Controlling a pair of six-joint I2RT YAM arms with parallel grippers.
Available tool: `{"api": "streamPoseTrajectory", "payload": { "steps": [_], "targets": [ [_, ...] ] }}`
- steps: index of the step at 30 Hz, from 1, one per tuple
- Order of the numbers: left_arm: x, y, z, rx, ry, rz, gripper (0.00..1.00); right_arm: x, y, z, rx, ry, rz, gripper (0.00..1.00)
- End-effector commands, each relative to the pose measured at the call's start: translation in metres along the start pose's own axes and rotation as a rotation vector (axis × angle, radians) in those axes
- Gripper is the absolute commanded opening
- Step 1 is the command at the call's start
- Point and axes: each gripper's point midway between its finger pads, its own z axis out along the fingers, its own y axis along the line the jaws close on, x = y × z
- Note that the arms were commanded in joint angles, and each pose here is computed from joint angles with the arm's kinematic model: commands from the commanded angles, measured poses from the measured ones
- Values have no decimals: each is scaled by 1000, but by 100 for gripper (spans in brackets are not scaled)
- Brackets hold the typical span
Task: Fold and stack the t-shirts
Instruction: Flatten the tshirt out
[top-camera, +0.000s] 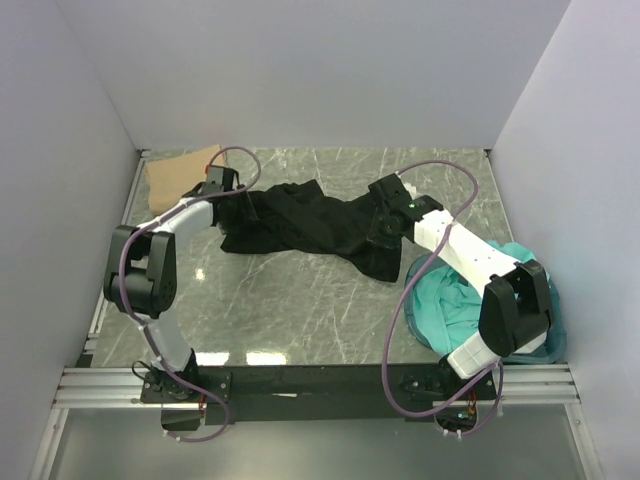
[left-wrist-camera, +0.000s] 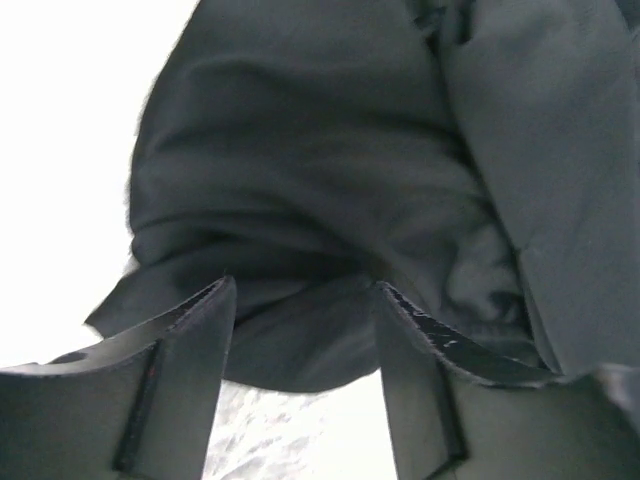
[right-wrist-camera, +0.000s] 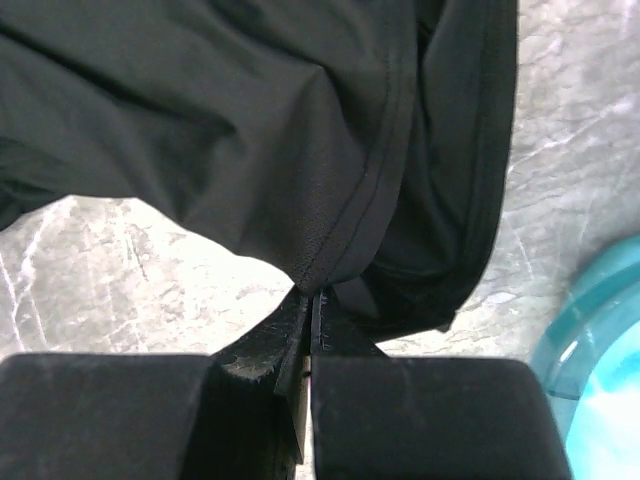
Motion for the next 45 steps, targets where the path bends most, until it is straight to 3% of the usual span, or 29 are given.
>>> {"api": "streamPoseTrajectory", "payload": {
  "steps": [1,13,16,19,20,21,26,33,38,45],
  "targets": [
    [-14,-21,3,15,-30,58,60,-7,12,-1,-41,-13,3,0],
    [5,-23,32,-20,54,93,54,-4,16,5,-52,8,5,0],
    [9,-24,37,-21,64,96,47,-4,14,5,-47,8,5,0],
    [12,-22,40,-30,76,97,23,-5,14,4,-47,4,9,0],
    [12,-22,40,-31,81,98,6,-5,13,4,-47,4,11,0],
    [10,-23,37,-29,75,100,1,-7,13,2,-49,0,13,0],
    [-17,-15,13,-87,9,110,1,-25,12,-17,-51,-37,23,0],
    [-90,-12,-69,-43,-215,63,1,-117,11,-99,-106,-273,83,0],
    [-99,11,-113,-83,-301,56,1,-168,3,-164,-111,-457,103,0],
    [-100,60,-160,-147,-415,-45,3,-182,-13,-204,-107,-591,142,0]
  ]
}}
